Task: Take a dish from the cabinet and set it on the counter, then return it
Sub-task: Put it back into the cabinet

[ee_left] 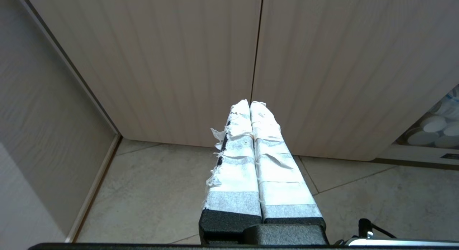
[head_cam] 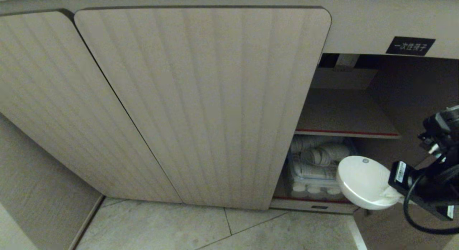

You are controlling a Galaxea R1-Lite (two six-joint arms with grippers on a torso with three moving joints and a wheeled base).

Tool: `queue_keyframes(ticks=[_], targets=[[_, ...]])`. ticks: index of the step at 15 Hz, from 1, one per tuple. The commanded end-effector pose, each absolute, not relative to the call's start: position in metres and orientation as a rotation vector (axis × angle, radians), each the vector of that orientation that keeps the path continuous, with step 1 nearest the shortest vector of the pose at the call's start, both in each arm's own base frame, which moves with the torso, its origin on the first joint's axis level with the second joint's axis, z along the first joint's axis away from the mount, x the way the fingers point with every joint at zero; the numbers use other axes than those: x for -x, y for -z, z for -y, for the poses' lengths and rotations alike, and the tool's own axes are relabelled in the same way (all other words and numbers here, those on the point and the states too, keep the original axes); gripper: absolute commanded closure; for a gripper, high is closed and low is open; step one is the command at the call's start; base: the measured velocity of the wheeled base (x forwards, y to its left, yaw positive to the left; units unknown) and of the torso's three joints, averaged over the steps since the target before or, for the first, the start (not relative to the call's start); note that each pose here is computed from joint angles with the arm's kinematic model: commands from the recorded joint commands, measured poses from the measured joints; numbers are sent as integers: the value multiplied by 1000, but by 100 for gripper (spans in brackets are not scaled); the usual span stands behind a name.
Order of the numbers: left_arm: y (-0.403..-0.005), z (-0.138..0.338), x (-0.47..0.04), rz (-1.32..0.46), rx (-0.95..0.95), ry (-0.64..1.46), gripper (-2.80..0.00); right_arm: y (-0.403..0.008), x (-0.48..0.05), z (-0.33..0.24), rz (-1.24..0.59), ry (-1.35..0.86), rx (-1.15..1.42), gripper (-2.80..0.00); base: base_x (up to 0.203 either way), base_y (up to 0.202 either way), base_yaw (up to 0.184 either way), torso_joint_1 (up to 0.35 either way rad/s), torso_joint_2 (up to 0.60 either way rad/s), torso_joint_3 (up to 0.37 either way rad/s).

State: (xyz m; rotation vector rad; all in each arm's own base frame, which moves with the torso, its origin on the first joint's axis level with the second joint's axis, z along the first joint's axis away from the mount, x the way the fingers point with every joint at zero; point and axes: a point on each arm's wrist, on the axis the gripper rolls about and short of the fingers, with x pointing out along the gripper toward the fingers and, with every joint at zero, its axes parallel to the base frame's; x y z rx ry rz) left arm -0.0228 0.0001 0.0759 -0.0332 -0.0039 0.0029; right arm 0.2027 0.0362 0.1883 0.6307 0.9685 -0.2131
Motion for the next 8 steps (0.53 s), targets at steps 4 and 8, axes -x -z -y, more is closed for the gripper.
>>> queue_keyframes(ticks=[4, 8], targets=[[-76, 0, 23, 6, 34, -3, 0, -190, -228, -40, -968, 228, -653, 0, 0, 0, 0, 0, 0, 0], [-76, 0, 23, 5, 34, -3, 0, -192, -237, -42, -957, 240, -681, 0, 0, 0, 0, 0, 0, 0]])
